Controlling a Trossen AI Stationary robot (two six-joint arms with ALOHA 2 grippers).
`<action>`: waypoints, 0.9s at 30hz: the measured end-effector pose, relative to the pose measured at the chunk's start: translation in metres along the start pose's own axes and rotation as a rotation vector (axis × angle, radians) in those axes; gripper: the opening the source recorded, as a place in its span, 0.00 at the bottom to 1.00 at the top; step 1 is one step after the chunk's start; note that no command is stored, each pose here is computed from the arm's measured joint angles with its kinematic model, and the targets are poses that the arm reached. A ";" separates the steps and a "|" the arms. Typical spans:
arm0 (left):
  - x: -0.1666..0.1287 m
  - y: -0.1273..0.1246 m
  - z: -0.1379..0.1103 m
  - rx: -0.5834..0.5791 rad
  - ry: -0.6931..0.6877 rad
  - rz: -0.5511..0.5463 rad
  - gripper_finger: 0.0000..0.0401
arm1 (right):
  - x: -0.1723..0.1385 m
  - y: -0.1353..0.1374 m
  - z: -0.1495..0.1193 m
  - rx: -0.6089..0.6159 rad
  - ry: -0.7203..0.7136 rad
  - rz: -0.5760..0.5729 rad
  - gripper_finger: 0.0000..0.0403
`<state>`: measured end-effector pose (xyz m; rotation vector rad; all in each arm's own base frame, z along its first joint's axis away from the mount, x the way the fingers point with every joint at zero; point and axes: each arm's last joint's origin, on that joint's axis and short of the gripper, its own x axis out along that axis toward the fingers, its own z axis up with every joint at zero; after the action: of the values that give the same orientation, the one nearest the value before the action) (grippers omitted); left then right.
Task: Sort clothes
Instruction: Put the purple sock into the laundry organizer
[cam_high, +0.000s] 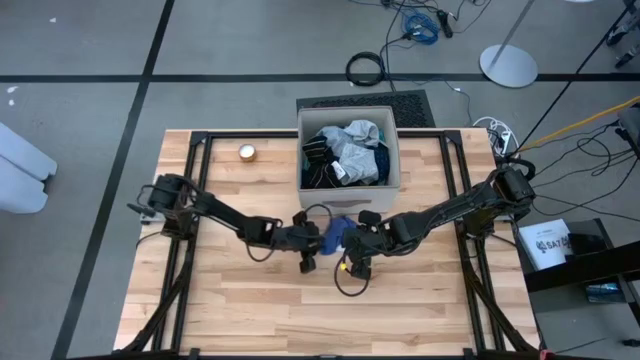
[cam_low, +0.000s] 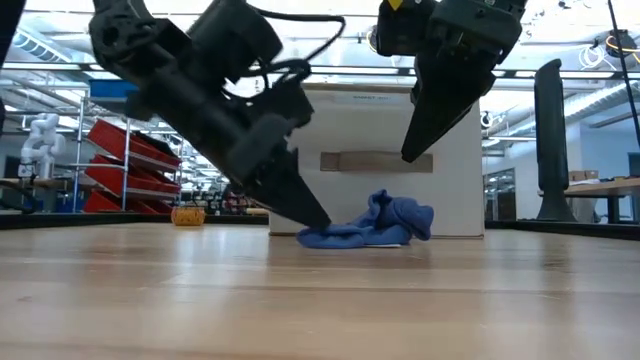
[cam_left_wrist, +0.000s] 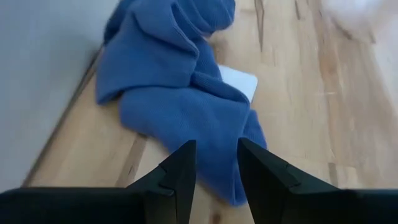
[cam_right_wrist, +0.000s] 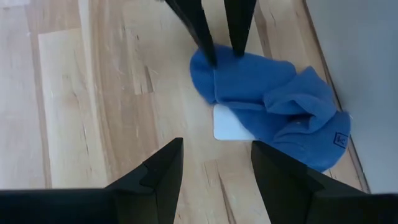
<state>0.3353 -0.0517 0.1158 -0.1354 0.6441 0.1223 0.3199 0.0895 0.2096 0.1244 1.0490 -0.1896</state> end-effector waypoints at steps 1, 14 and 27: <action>0.004 -0.001 0.000 0.015 0.007 -0.004 0.31 | 0.000 0.000 0.000 0.000 -0.001 0.001 0.44; 0.024 -0.004 -0.008 0.128 0.280 0.028 0.28 | 0.000 0.001 0.000 0.014 0.006 0.015 0.44; 0.009 -0.011 0.010 0.195 0.296 0.022 0.02 | -0.015 0.000 0.000 0.056 -0.007 0.042 0.44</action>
<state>0.3500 -0.0604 0.1198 0.0428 0.9488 0.0602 0.3125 0.0906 0.2228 0.1964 1.0331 -0.1811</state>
